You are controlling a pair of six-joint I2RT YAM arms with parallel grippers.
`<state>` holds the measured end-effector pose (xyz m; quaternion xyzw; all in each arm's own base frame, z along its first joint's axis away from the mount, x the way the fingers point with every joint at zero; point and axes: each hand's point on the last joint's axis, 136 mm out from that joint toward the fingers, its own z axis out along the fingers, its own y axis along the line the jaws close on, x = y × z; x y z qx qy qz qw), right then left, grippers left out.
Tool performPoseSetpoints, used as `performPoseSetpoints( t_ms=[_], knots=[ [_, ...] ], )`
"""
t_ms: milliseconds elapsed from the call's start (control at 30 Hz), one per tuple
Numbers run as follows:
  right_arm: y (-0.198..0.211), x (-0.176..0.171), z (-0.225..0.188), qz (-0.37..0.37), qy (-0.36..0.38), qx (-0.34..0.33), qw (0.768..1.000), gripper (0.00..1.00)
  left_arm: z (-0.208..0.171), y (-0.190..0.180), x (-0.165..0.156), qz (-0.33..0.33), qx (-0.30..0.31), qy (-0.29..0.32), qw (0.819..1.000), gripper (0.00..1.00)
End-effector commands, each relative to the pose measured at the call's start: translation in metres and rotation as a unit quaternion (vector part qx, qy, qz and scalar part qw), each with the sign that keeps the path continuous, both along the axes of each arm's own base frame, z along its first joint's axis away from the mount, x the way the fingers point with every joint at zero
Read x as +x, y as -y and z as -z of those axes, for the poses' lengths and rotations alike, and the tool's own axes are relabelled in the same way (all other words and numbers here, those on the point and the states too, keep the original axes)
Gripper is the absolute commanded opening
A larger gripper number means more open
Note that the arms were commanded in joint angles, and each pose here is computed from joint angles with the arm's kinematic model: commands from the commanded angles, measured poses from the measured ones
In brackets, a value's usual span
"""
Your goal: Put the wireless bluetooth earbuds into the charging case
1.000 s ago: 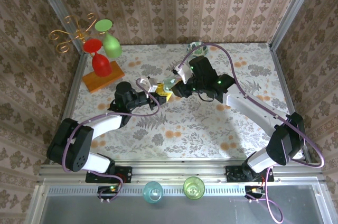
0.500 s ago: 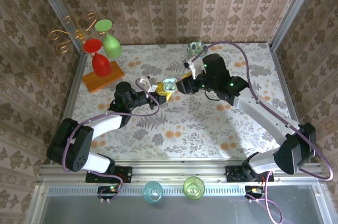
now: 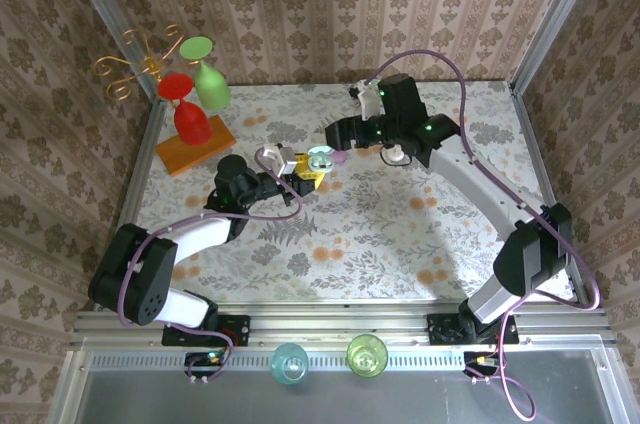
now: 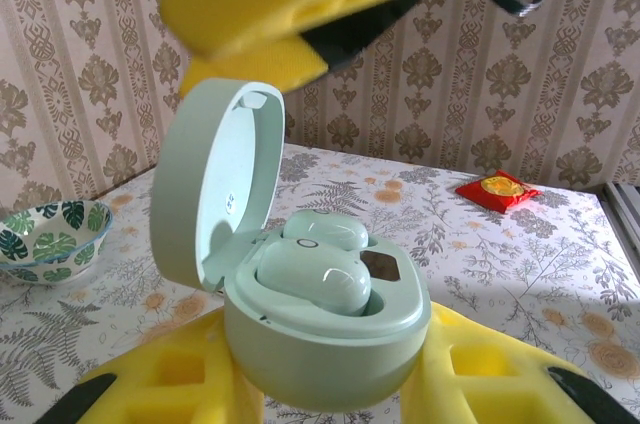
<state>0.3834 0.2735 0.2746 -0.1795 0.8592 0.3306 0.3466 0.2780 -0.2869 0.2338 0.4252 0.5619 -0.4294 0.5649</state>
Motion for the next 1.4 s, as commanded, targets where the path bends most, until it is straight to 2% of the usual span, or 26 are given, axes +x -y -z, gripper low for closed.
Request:
performPoseSetpoints(
  t_ms=[0, 300, 400, 467, 533, 633, 733, 1033, 1267, 1367],
  knots=[
    [-0.004, -0.014, 0.003, -0.022, -0.036, 0.007, 0.999, 0.77, -0.005, -0.002, -0.002, 0.000, -0.006, 0.021, 1.000, 0.26],
    [0.004, -0.031, 0.003, -0.029, -0.025, 0.016, 0.999, 0.78, -0.008, -0.001, 0.003, -0.005, -0.011, 0.018, 1.000, 0.26],
    [0.009, -0.031, -0.003, -0.013, -0.036, 0.051, 0.998, 0.78, -0.010, -0.001, 0.004, -0.006, -0.013, 0.020, 1.000, 0.26],
    [0.015, -0.028, -0.007, 0.003, -0.064, 0.106, 0.992, 0.78, -0.014, -0.001, 0.005, -0.009, -0.018, 0.025, 0.999, 0.26],
    [0.016, -0.029, -0.008, 0.003, -0.108, 0.176, 0.979, 0.77, -0.018, -0.002, 0.006, -0.014, -0.024, 0.030, 0.999, 0.26],
    [0.010, -0.035, -0.010, -0.017, -0.173, 0.274, 0.946, 0.76, -0.025, -0.004, 0.009, -0.025, -0.037, 0.041, 0.998, 0.26],
    [0.001, -0.041, -0.012, -0.035, -0.213, 0.337, 0.916, 0.76, -0.030, -0.004, 0.010, -0.028, -0.046, 0.046, 0.997, 0.26],
    [-0.033, -0.052, -0.014, -0.082, -0.251, 0.415, 0.871, 0.73, -0.033, -0.002, 0.010, -0.025, -0.054, 0.043, 0.997, 0.26],
    [-0.037, -0.046, -0.010, -0.082, -0.270, 0.450, 0.847, 0.54, -0.035, -0.003, 0.006, -0.021, -0.053, 0.044, 0.997, 0.26],
    [-0.037, -0.045, -0.006, -0.079, -0.275, 0.450, 0.846, 0.39, -0.034, -0.003, 0.006, -0.022, -0.052, 0.043, 0.997, 0.26]
  ],
)
